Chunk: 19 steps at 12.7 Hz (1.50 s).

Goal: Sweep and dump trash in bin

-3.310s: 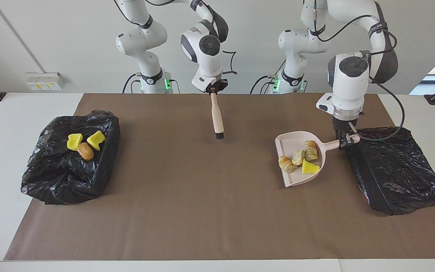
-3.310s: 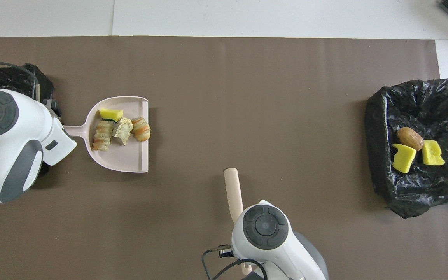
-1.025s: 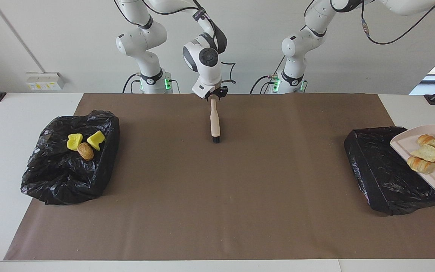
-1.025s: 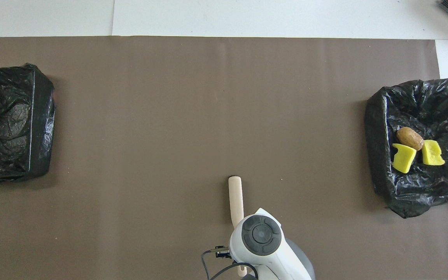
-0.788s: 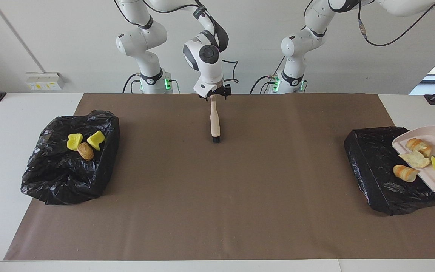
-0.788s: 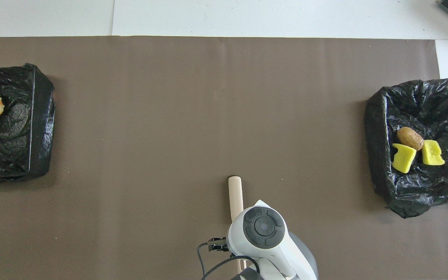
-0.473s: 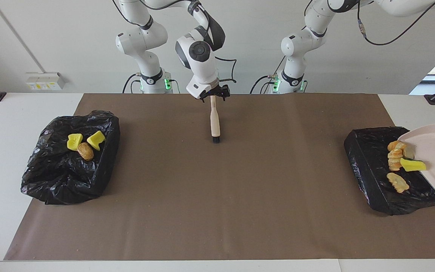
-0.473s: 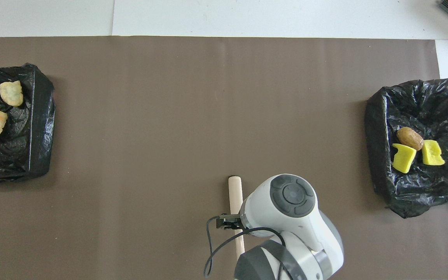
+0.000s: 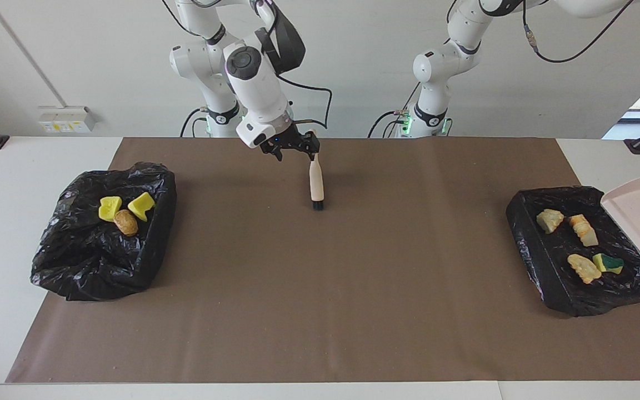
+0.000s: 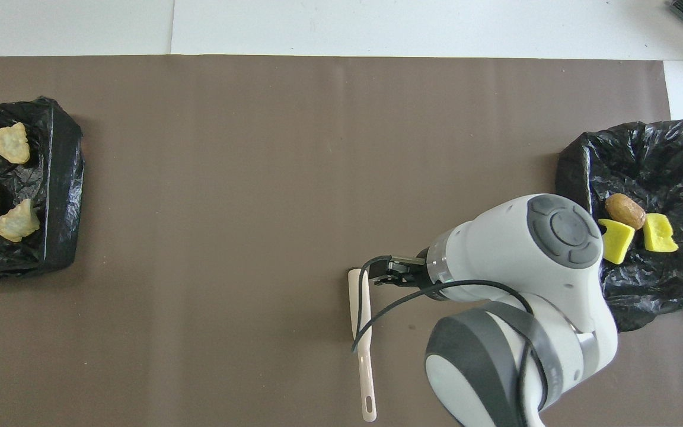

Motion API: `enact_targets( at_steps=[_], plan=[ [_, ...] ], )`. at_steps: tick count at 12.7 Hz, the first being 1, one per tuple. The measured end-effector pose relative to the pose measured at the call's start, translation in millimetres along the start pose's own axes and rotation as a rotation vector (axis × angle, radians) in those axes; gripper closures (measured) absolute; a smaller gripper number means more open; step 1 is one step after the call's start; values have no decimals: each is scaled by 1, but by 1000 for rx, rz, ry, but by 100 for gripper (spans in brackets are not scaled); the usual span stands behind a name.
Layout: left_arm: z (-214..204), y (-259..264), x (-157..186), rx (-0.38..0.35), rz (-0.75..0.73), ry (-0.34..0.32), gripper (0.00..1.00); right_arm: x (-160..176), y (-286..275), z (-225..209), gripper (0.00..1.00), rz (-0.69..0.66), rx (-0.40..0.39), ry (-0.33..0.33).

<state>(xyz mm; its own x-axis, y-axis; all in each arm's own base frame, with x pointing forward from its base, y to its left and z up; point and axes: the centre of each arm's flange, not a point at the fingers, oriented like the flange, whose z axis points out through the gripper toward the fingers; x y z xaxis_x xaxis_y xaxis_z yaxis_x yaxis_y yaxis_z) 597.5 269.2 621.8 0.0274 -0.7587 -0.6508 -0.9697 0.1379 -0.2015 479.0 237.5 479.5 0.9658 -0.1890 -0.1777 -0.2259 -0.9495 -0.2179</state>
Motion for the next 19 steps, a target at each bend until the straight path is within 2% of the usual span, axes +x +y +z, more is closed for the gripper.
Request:
enact_targets(
  at_steps=[2,4,6,9,13,15,19],
  plan=[
    [-26,1,7,-24,-60,45,67,14,11,-27,0,6,-22,54],
    [-39,3,28,-78,-169,167,67,24,19,-52,0,-8,-74,125],
    [-43,3,55,-115,-239,260,67,31,25,-77,0,-13,-118,180],
    [-60,1,114,-170,-394,353,67,32,35,-113,0,2,-150,199],
    [-106,-11,214,-259,-602,418,67,32,54,-177,0,50,-126,257],
    [-129,-15,262,-300,-706,430,67,34,69,-202,0,81,-113,277],
    [-173,-20,369,-404,-927,448,67,36,115,-241,0,174,-108,270]
  ],
)
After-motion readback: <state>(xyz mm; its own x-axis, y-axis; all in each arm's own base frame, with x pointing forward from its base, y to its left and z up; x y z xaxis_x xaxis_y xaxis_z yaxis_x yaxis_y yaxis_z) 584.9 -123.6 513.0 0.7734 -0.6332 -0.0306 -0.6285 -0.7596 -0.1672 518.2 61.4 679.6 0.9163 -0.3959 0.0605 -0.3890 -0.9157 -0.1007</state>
